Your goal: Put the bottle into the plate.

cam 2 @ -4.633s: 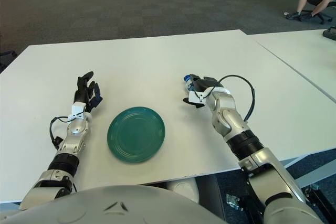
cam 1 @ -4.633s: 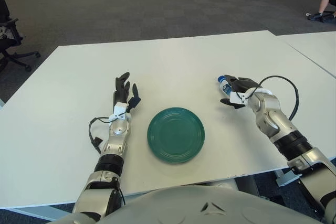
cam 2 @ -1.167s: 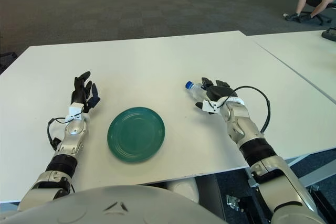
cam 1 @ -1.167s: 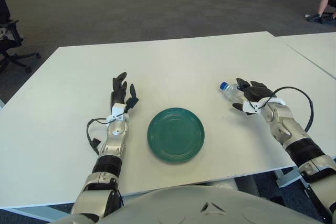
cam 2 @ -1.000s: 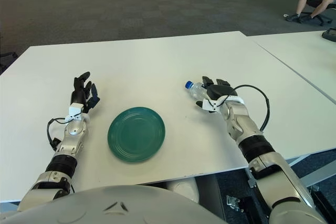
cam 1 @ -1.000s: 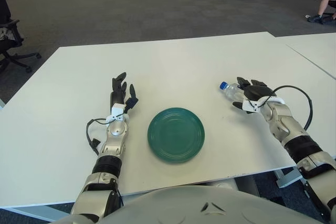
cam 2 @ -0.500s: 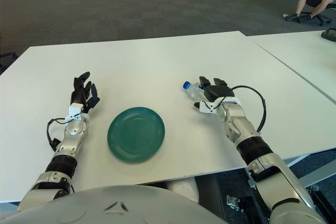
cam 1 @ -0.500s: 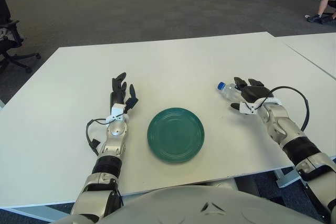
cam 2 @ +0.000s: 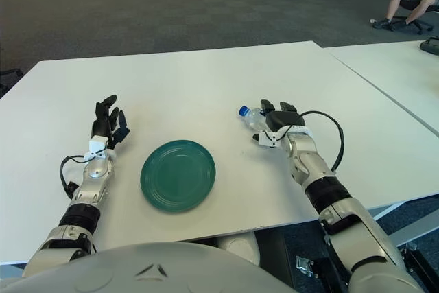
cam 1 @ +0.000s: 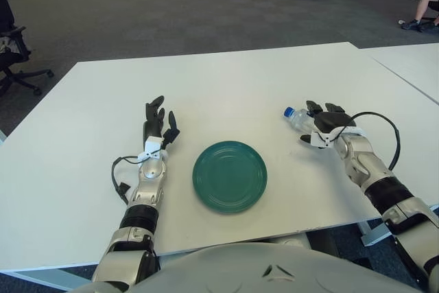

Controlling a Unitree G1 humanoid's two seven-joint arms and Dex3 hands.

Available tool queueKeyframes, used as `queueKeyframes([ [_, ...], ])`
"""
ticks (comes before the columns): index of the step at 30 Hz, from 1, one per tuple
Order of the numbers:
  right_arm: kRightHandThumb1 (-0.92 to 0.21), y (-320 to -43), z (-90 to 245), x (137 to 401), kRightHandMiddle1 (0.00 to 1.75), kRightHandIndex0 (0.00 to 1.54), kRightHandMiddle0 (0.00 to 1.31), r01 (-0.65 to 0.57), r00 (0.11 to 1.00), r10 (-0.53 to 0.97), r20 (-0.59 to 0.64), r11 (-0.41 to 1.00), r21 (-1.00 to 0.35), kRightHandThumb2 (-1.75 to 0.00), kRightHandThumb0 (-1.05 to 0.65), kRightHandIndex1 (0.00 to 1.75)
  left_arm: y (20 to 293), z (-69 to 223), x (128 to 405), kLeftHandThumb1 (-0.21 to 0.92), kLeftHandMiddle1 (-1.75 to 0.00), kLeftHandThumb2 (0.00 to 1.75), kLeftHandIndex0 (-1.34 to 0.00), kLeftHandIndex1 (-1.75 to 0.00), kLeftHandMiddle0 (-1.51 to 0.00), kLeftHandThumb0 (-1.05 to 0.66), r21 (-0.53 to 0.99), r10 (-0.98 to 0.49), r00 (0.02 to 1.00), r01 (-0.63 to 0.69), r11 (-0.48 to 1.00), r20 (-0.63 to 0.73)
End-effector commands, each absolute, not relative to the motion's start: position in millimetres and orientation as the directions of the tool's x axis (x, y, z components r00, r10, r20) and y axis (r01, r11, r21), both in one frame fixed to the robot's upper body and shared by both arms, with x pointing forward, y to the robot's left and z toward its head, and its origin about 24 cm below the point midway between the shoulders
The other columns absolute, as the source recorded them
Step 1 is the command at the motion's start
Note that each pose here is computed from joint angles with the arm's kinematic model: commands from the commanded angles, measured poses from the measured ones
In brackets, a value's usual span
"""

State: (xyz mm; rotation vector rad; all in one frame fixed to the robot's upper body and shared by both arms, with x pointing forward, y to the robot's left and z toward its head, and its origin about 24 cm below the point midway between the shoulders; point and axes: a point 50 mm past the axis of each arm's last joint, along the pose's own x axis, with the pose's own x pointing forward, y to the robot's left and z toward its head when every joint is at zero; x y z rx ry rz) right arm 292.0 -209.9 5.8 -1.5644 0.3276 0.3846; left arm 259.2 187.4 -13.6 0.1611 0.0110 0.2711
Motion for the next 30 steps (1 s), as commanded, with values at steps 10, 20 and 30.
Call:
queueKeyframes([
  [10, -0.92, -205, -37, 263, 0.00, 0.00, 0.00, -0.618, 0.779, 0.051, -0.625, -0.105, -0.779, -0.71, -1.05, 0.00, 191, -10, 260, 0.92, 0.00, 0.84, 0.00, -0.79, -0.38, -0.74, 0.172, 0.281, 0.959, -0.281, 0.944, 0.026],
  [20, -0.92, -203, -38, 266, 0.00, 0.00, 0.00, -0.624, 0.773, 0.047, -0.633, -0.120, -0.772, -0.70, -1.05, 0.00, 191, -8, 260, 0.92, 0.00, 0.85, 0.00, -0.79, -0.37, -0.76, 0.178, 0.286, 0.958, -0.288, 0.941, 0.034],
  [30, -0.92, -199, -37, 280, 0.12, 0.08, 0.02, -0.629, 0.771, 0.065, -0.633, -0.073, -0.774, -0.70, -1.05, 0.04, 192, -9, 259, 0.92, -0.01, 0.84, 0.00, -0.81, -0.38, -0.75, 0.178, 0.295, 0.955, -0.294, 0.939, 0.022],
])
